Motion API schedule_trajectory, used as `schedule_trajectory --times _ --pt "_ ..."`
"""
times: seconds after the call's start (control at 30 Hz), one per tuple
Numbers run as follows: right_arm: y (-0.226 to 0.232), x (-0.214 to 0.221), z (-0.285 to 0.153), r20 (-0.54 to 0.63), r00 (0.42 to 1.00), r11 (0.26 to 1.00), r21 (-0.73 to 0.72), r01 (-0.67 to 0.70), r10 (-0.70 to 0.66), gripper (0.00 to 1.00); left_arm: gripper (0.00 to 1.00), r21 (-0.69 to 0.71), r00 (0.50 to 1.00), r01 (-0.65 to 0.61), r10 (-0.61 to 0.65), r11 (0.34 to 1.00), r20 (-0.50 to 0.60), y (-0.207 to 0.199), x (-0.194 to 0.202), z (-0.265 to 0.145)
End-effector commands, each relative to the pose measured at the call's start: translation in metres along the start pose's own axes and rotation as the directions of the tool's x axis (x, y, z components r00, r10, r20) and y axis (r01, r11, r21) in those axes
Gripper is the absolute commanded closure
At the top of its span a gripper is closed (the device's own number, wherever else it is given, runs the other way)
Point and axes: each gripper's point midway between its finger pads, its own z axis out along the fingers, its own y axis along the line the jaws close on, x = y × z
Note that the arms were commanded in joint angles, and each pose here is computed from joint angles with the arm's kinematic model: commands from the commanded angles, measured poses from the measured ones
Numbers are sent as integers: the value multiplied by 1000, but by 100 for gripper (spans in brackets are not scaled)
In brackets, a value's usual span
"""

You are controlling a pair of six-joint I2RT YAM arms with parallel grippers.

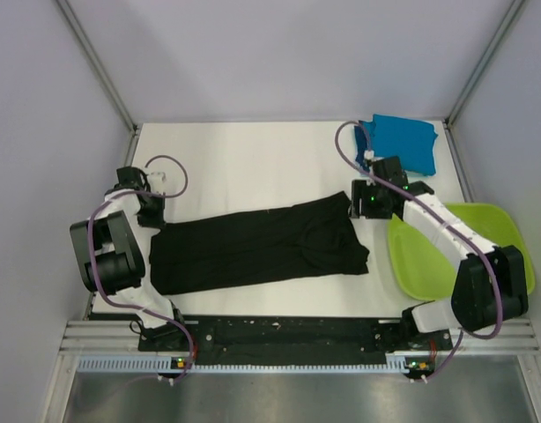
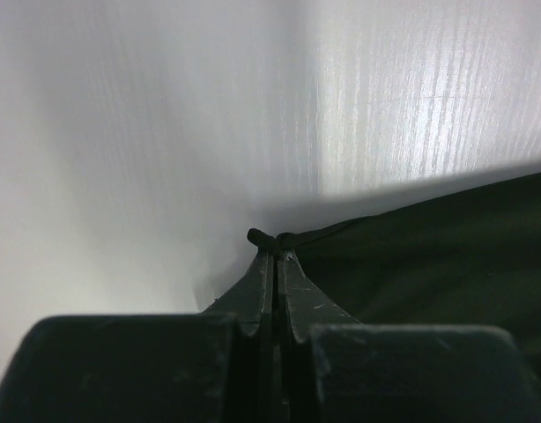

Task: Fold and stack the t-shirts
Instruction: Fold the other side of the tshirt into a rectangle

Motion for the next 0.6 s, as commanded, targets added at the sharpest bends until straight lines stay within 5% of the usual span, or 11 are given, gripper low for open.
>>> schedule_trajectory --times 0.0,0.27,0.43,0.57 --pt "5 85 -7 -187 981 998 35 -50 55 39 100 -39 999 -20 21 999 39 7 -7 -11" --pt "3 131 -3 -270 959 996 39 -75 82 40 100 -44 999 -41 42 998 24 8 -4 -12" --pt "7 98 -19 -188 982 999 22 -26 29 44 56 -35 995 -69 71 997 70 5 -23 -33" --pt "14 70 -34 -116 993 1000 0 -2 2 46 41 -122 972 -117 139 986 191 9 -64 -76"
